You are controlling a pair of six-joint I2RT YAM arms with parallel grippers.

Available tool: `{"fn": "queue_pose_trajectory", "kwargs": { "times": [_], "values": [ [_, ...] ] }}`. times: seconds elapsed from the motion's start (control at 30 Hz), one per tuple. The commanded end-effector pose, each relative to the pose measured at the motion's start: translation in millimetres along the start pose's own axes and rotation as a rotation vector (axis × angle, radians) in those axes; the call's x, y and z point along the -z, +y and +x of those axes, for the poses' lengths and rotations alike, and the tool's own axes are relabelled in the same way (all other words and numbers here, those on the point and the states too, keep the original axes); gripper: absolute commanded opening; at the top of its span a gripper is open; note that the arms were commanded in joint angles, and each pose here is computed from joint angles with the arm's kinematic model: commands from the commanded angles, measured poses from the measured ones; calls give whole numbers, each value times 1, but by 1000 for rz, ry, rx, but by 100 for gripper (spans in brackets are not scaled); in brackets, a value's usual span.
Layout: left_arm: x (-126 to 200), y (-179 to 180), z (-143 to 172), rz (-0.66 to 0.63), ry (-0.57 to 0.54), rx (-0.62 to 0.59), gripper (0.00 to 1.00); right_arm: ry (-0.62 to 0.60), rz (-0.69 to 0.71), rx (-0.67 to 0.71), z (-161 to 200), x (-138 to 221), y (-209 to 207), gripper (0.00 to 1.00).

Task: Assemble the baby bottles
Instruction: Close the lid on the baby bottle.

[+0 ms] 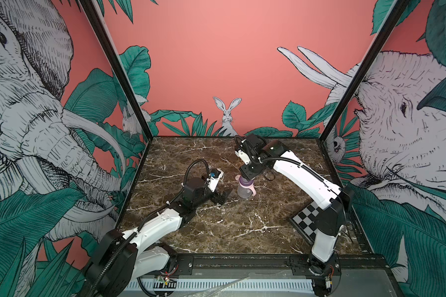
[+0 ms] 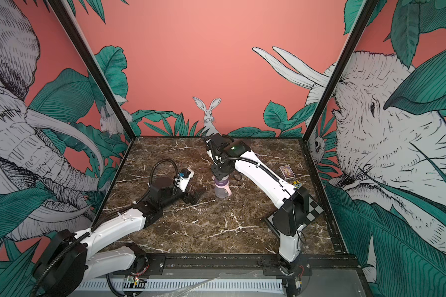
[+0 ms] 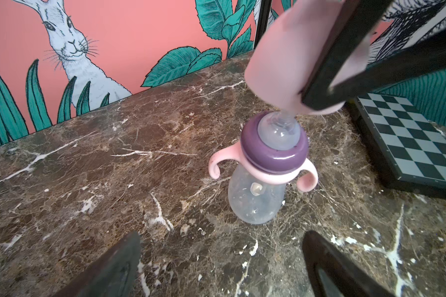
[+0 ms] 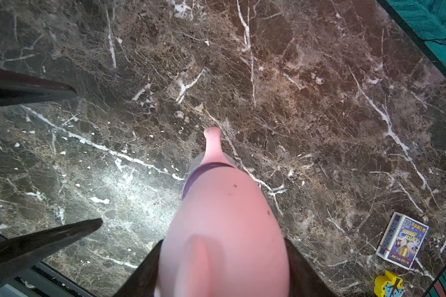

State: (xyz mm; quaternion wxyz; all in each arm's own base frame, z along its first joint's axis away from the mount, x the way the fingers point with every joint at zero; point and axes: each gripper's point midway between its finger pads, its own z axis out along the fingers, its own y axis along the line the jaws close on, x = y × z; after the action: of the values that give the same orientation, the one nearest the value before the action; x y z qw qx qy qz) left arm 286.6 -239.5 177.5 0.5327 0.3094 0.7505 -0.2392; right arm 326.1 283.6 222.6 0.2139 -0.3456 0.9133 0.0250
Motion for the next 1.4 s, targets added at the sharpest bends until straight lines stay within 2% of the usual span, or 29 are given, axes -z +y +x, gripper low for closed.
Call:
{"fn": "queue_pose_trajectory", "kwargs": {
  "times": [0.0,0.37,0.7,0.97,1.37],
  "values": [
    [7,2,0,-12,-8,17,100,11,53,10,1,-10,-3,56],
    [7,2,4,-13,-3,17,99,49,63,25,5,-38,2,57],
    [8,3,6,-18,4,11,99,92,72,37,14,-50,7,58],
    [6,3,8,-14,13,11,99,96,106,41,19,-35,0,60],
    [6,3,6,-13,10,9,99,92,143,47,17,-37,-7,61]
  ]
}}
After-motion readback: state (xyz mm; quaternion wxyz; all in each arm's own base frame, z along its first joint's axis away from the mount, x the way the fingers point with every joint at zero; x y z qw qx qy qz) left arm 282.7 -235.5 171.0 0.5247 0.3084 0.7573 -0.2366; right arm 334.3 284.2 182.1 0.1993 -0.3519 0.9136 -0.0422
